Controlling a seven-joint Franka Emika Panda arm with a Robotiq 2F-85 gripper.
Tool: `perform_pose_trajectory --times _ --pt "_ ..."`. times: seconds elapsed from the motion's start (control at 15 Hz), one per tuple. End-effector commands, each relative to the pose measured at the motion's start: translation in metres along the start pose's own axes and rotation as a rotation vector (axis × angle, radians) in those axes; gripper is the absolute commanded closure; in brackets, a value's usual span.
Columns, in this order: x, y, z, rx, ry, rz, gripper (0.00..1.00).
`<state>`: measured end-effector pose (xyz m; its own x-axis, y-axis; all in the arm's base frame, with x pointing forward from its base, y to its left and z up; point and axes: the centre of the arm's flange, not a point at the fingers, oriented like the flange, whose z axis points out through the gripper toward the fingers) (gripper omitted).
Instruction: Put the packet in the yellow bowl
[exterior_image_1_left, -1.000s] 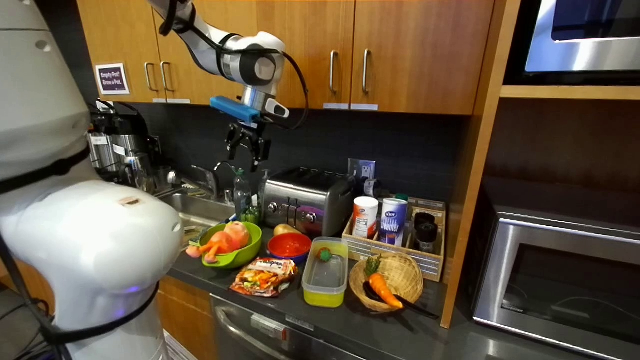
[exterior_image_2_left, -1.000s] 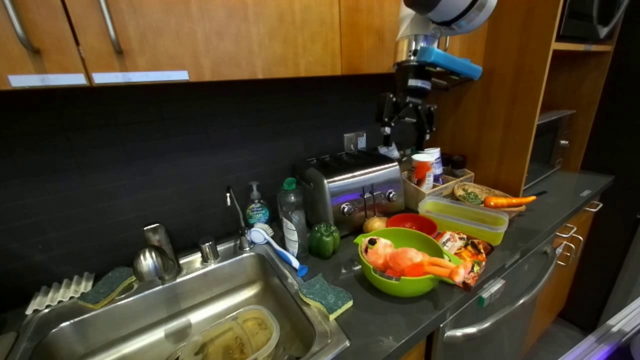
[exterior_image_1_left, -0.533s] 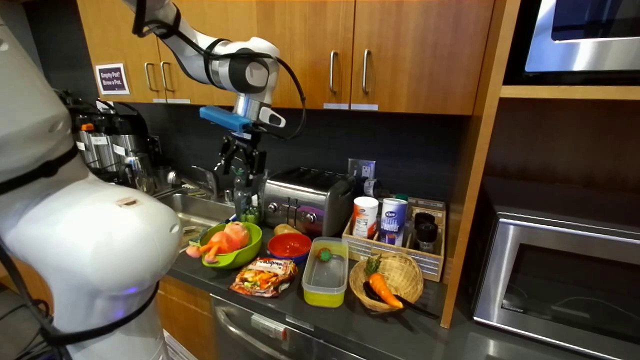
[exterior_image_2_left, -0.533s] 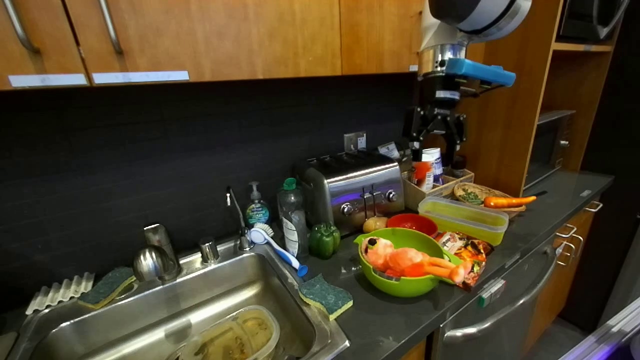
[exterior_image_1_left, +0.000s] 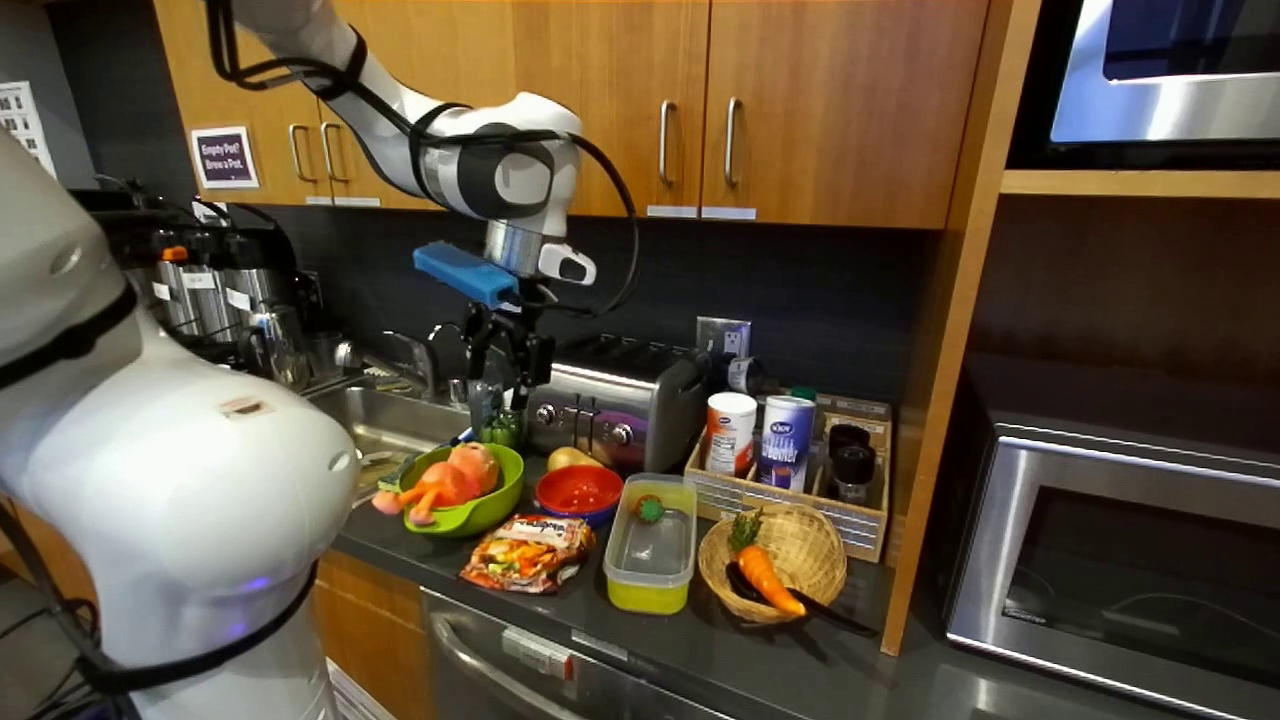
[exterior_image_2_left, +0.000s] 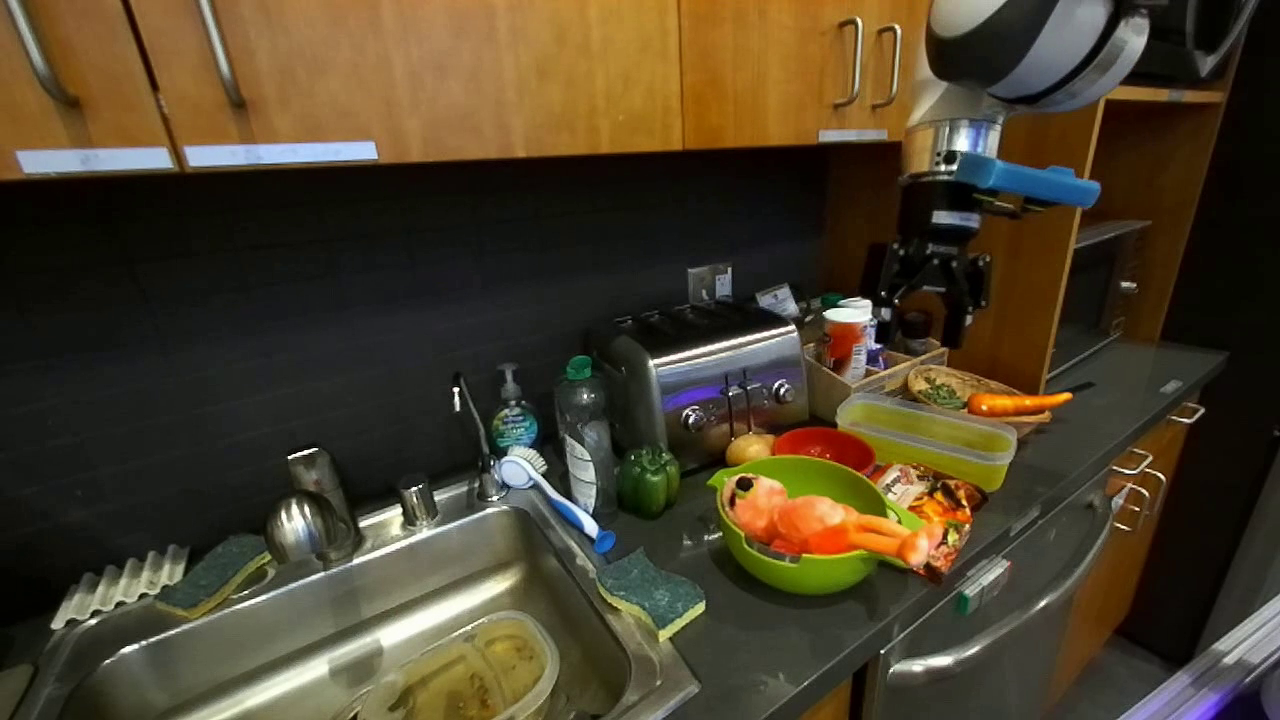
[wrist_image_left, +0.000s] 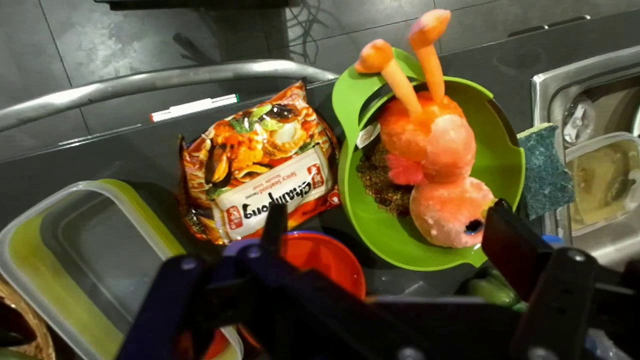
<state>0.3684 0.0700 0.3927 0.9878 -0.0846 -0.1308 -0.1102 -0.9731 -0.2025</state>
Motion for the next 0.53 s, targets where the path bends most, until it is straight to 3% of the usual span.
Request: perform_pose_trajectory --times 0.0,0.47 --pt "0.004 0.034 0.007 0.083 -0.021 0.068 0.00" --pt "0.004 0.049 0.027 0.177 -0.105 0.210 0.00"
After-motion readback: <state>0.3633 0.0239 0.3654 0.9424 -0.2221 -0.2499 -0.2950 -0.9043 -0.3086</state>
